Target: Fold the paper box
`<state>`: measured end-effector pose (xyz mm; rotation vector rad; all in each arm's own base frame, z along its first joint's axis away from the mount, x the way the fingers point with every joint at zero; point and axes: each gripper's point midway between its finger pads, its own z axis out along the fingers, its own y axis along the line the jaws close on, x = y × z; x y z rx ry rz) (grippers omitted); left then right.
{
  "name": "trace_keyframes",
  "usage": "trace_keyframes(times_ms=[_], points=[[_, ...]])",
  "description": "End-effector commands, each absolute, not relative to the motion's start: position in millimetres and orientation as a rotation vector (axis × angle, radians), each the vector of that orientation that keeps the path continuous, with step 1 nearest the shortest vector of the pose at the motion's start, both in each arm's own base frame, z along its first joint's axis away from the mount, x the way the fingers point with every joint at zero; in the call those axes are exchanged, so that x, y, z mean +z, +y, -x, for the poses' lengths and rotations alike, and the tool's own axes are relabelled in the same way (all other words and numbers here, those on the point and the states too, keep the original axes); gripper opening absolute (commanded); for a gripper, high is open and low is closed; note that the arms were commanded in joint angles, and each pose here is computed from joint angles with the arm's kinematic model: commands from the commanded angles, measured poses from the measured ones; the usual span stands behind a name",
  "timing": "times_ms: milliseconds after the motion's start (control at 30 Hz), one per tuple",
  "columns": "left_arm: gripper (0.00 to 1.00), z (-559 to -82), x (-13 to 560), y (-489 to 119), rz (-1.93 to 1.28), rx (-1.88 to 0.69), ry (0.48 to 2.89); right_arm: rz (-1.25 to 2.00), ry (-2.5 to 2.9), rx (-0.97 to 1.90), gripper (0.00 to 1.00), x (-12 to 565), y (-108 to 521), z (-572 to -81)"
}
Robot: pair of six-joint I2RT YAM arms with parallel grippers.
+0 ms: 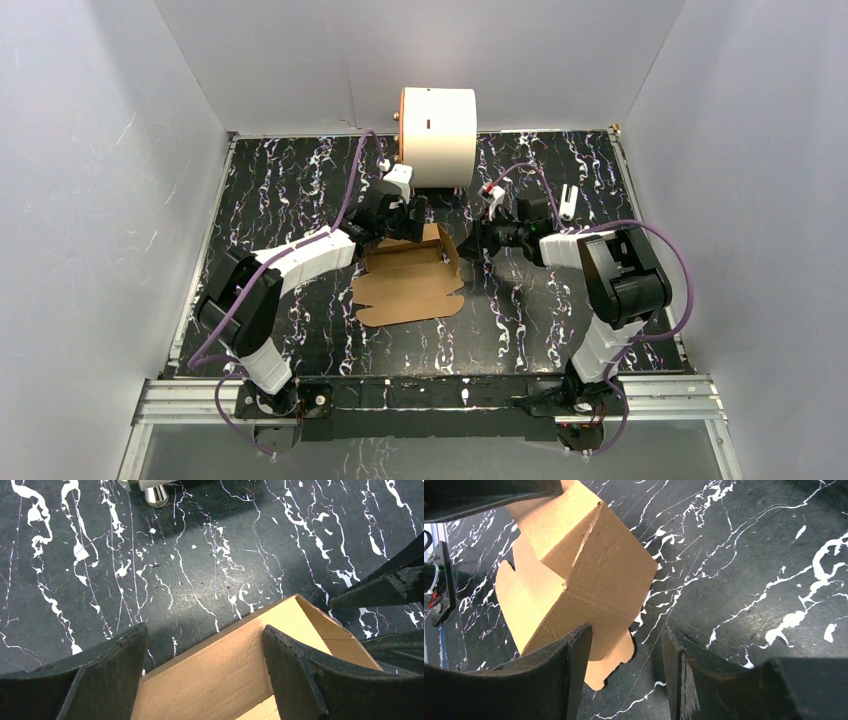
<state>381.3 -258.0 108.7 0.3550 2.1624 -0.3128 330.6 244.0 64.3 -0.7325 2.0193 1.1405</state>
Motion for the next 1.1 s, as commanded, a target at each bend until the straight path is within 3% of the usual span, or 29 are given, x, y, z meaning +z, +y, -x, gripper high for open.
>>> trace_keyframes(times_ms=[0,1067], points=[[0.81,-373,99,-256,-0.352,-0.331,2.197,0.819,1.879,1.151,0.63,88,254,-327],[0.8,-370,94,-270,-0.314,-0.442,2.294,0.905,1.676,1.057,0.74,89,285,-321]])
